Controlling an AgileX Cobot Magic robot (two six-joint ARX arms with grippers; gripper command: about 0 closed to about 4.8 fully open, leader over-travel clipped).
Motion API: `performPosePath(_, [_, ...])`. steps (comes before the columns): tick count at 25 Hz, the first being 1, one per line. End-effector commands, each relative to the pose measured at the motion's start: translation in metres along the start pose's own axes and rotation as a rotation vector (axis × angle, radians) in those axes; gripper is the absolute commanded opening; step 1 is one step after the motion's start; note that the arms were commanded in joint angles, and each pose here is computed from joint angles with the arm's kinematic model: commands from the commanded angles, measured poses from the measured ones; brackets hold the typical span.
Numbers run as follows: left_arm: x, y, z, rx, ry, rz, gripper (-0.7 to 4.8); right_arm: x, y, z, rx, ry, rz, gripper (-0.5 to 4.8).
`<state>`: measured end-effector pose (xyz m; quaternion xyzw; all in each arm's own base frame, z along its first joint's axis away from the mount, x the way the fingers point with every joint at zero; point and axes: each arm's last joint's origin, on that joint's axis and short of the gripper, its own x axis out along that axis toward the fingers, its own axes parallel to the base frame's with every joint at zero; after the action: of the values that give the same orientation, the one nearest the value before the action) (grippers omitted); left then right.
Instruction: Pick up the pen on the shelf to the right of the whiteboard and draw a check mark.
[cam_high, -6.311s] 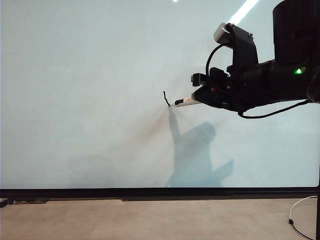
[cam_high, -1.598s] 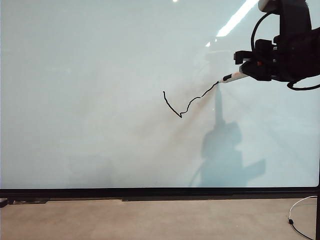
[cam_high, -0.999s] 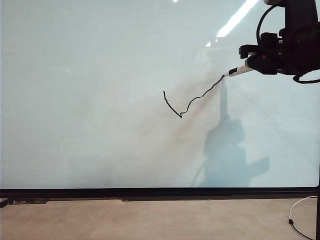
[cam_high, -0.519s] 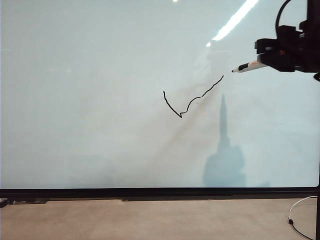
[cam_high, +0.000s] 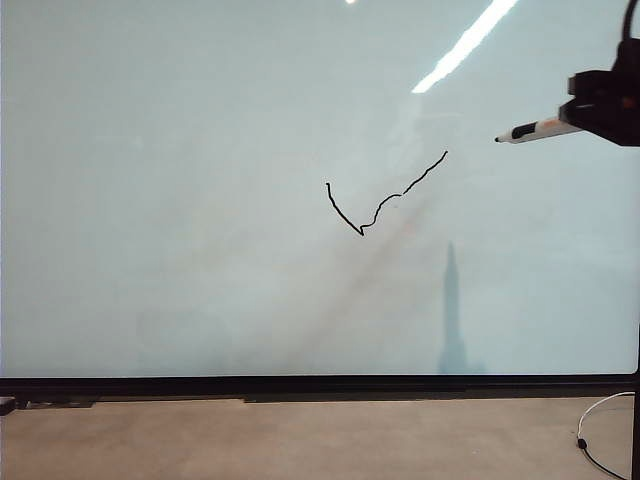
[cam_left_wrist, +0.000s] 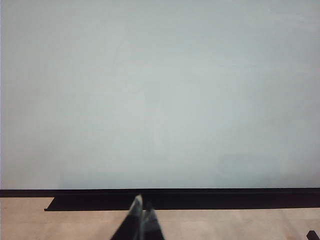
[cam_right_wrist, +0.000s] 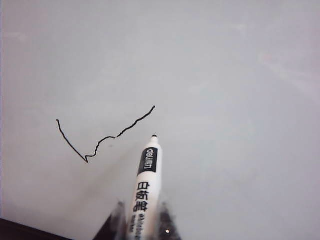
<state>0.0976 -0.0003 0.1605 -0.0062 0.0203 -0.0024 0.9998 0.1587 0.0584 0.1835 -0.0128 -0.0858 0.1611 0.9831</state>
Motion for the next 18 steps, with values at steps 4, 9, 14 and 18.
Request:
performPosePath(4, [0.0, 0.0, 0.002, 0.005, -0.015, -0.001, -0.05, -0.013, 0.0, -0.005, -0.007, -0.015, -0.004, -0.09])
performPosePath(9, [0.0, 0.0, 0.002, 0.005, -0.015, 0.0, -0.04, -0.019, 0.0, -0.01, -0.018, -0.001, -0.003, -0.09])
performPosePath(14, [0.0, 0.0, 0.002, 0.005, -0.016, -0.001, -0.04, -0.019, 0.0, -0.01, -0.028, 0.007, -0.002, -0.09])
performPosePath(18, [0.0, 0.0, 0.002, 0.005, -0.016, -0.001, -0.04, -0.019, 0.0, -0.01, -0.032, 0.007, -0.001, -0.09])
